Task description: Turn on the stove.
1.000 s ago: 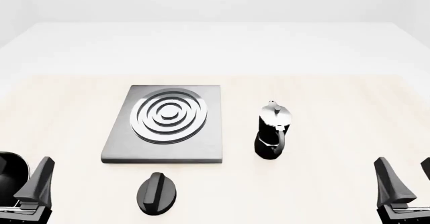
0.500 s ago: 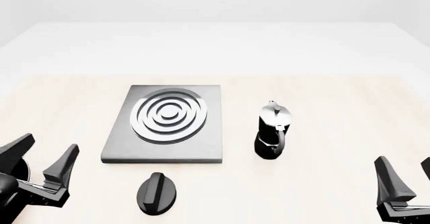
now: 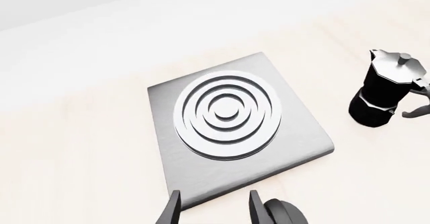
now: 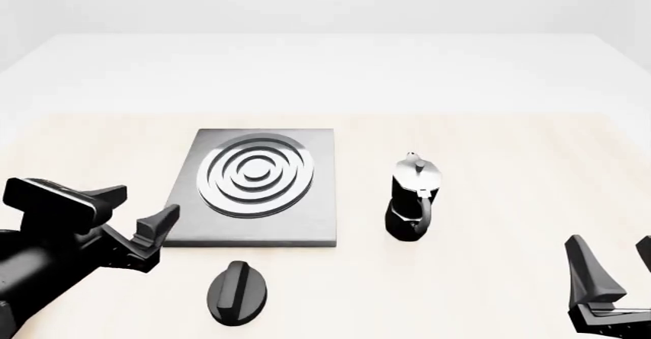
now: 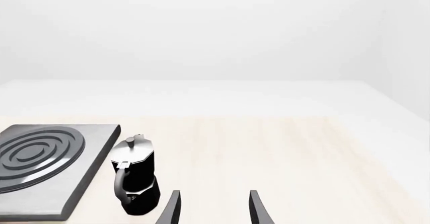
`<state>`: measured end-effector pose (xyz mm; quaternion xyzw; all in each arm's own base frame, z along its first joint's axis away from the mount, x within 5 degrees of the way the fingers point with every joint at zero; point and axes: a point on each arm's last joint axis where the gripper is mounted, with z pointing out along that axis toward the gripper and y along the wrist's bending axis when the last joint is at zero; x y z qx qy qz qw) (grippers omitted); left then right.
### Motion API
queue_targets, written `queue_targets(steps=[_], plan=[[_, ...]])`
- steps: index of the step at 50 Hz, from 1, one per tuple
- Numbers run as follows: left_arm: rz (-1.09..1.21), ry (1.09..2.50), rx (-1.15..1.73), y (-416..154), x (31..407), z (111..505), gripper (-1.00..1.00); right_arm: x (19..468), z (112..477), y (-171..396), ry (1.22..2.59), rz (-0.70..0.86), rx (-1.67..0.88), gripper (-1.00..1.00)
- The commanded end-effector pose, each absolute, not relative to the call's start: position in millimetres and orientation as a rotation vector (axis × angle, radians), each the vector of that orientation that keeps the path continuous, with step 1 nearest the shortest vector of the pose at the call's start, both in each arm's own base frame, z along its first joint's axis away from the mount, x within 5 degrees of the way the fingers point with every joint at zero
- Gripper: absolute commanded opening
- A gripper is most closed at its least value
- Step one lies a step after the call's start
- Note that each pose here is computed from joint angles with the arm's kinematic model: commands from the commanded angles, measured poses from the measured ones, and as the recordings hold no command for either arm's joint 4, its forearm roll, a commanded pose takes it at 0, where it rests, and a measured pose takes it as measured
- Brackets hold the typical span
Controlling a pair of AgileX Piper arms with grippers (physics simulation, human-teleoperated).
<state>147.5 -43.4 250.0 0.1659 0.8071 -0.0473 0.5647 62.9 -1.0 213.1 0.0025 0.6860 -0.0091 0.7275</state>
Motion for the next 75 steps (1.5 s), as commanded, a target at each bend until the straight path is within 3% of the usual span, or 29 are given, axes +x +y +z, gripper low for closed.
queue_targets(steps=[1,23,75], plan=[[-0.179,1.995,0.416,-60,166,252,1.0,63,213,-1,1.515,-0.021,0.003,1.0],[-0.31,2.106,0.449,-85,164,248,1.0,64,213,-1,1.519,-0.017,0.002,1.0],[-0.407,2.211,0.512,-110,159,202,1.0,66,213,0,1.526,0.0,0.007,1.0]])
